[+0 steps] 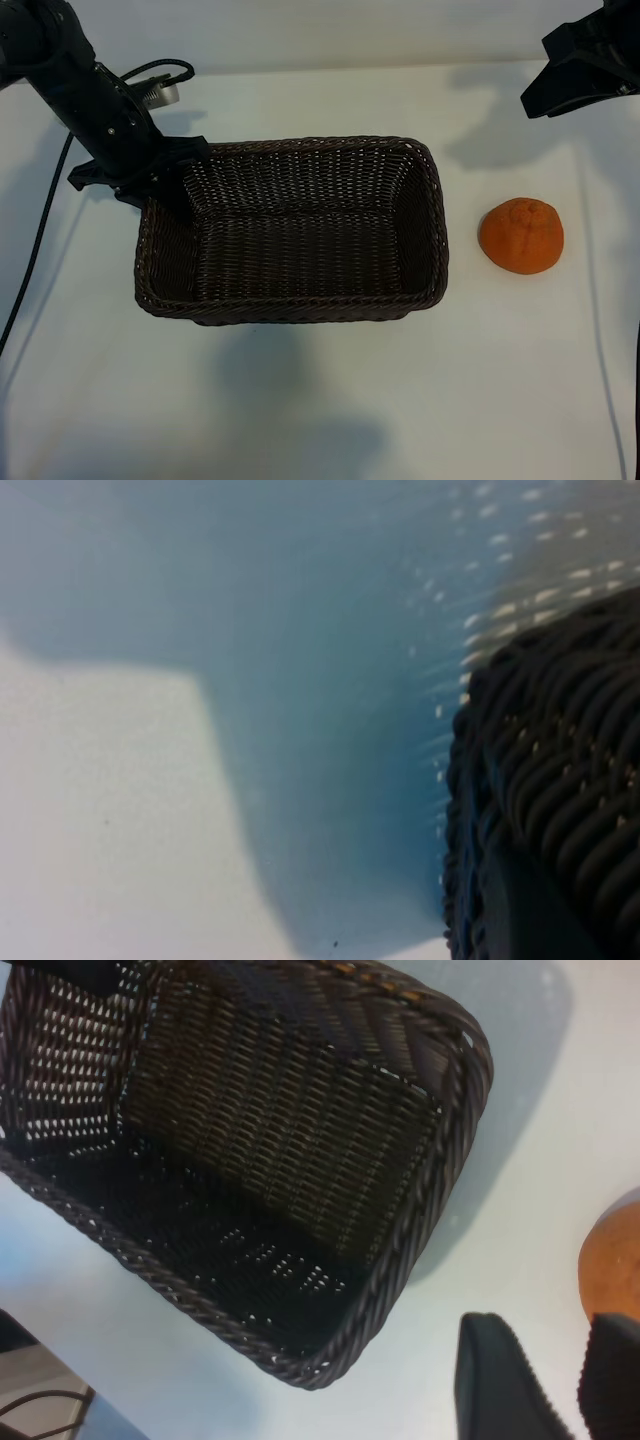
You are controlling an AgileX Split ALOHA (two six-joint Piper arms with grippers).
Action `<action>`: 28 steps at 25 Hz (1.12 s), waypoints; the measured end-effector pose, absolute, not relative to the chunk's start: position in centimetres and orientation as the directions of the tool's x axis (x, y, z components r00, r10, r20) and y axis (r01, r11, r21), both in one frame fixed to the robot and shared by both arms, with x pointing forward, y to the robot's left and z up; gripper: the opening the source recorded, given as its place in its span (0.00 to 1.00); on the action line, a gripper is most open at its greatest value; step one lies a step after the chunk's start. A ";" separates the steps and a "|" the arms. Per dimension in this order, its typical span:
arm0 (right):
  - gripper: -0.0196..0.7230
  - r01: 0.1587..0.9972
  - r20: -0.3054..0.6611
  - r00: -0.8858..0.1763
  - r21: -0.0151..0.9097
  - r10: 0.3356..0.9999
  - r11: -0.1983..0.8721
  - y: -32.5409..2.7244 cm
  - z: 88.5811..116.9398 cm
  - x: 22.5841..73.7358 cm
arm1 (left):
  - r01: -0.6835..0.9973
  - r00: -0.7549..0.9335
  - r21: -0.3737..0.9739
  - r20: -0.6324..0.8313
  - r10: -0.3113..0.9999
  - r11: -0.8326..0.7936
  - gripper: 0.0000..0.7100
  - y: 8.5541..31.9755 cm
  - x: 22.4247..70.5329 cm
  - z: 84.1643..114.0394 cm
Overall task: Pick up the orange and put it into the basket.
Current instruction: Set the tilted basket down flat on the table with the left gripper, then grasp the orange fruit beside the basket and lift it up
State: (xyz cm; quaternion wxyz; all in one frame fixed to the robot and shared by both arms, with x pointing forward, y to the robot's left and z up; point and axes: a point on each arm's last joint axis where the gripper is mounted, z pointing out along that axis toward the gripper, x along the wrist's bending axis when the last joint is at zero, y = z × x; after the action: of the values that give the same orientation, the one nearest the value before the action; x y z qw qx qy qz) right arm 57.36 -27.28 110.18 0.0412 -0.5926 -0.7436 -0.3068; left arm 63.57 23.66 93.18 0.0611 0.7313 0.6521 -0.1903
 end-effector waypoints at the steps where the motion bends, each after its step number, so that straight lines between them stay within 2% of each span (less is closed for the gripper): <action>1: 0.36 0.907 0.425 -0.294 0.407 0.856 0.109 -27.3 110.2 57.4 | 0.977 0.077 -0.159 -0.358 0.930 -0.142 0.25 23.7 63.6 93.2; 11: 0.36 0.907 0.425 -0.294 0.407 0.856 0.109 -27.3 110.2 57.4 | 0.977 0.078 -0.159 -0.357 0.931 -0.143 0.25 23.7 63.6 93.2; 13: 0.36 0.907 0.425 -0.294 0.407 0.856 0.109 -27.3 110.2 57.4 | 0.977 0.076 -0.158 -0.358 0.931 -0.141 0.30 23.7 63.6 93.2; 21: 0.36 0.907 0.425 -0.294 0.407 0.856 0.109 -27.3 110.2 57.4 | 0.979 0.052 -0.162 -0.375 0.926 -0.121 0.61 23.5 63.6 93.3; 24: 0.36 0.907 0.425 -0.294 0.407 0.856 0.109 -27.3 110.2 57.4 | 0.980 0.048 -0.163 -0.374 0.926 -0.117 0.66 23.5 63.6 93.3; 28: 0.36 0.906 0.425 -0.294 0.408 0.856 0.109 -27.3 110.2 57.4 | 0.981 0.048 -0.158 -0.374 0.926 -0.115 0.68 23.5 63.6 93.5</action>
State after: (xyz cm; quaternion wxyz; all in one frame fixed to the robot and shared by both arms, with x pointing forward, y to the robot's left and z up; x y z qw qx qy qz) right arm 57.36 -27.28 110.18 0.0408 -0.5927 -0.7435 -0.3070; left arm 63.61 23.54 93.49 0.0699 0.7205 0.6617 -0.1953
